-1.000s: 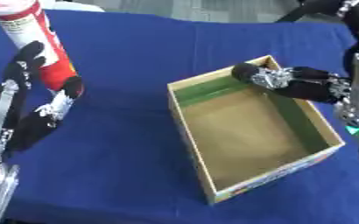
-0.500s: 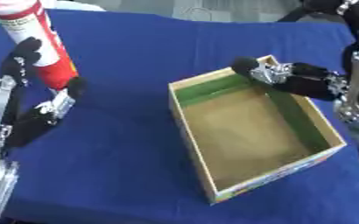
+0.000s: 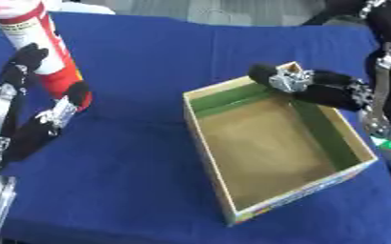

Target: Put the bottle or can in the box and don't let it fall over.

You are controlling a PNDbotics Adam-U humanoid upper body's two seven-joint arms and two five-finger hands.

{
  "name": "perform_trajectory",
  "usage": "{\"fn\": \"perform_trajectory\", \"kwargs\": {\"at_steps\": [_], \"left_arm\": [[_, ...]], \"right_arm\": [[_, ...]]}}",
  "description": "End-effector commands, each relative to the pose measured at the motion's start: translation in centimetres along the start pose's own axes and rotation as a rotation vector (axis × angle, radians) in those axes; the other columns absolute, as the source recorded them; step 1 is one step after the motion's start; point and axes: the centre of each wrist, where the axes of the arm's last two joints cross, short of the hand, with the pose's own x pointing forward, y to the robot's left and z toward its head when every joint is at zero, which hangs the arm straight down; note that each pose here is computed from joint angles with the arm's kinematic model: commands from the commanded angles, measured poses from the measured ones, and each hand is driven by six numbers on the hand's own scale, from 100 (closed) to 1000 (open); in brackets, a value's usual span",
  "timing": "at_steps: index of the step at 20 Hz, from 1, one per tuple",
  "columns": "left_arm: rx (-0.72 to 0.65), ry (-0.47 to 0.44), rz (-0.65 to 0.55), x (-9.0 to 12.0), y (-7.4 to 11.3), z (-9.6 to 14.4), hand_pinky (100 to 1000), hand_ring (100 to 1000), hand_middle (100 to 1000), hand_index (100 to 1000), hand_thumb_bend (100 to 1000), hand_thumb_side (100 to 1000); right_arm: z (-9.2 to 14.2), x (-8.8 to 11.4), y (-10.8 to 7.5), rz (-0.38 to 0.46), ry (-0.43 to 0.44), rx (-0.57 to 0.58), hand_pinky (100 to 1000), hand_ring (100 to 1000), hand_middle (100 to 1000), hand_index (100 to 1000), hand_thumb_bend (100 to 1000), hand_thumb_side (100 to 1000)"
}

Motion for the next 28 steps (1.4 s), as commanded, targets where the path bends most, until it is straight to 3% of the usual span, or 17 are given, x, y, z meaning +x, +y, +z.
{"fn": "perform_trajectory", "kwargs": {"at_steps": [1,6,21,26,28], "left_arm": [[0.017,-0.017,-0.015,0.5,0.6,-0.1,1000,1000,1000,939,598,698],[-0.002,-0.002,-0.017,0.5,0.6,-0.1,1000,977,1000,1000,462,786],[0.000,0.060,0.012,0.5,0.7,-0.3,1000,1000,1000,1000,505,799],[0.033,0.017,0.063,1.4,0.7,-1.0,1000,1000,1000,1000,675,583],[0.049,0.003,0.090,1.6,0.7,-1.2,1000,1000,1000,1000,697,545]], "right_arm": [[-0.7,-0.2,-0.4,0.011,-0.010,-0.014,507,389,298,474,1000,541],[-1.0,-0.3,-0.4,0.002,-0.022,0.004,513,395,298,470,1000,541],[-1.7,-0.9,-0.4,0.006,-0.051,0.011,508,392,292,469,1000,541],[-1.6,-1.2,0.0,0.012,0.015,0.009,512,392,343,482,1000,541],[-1.5,-1.3,0.2,-0.007,0.048,0.012,515,393,349,486,1000,538]]}}
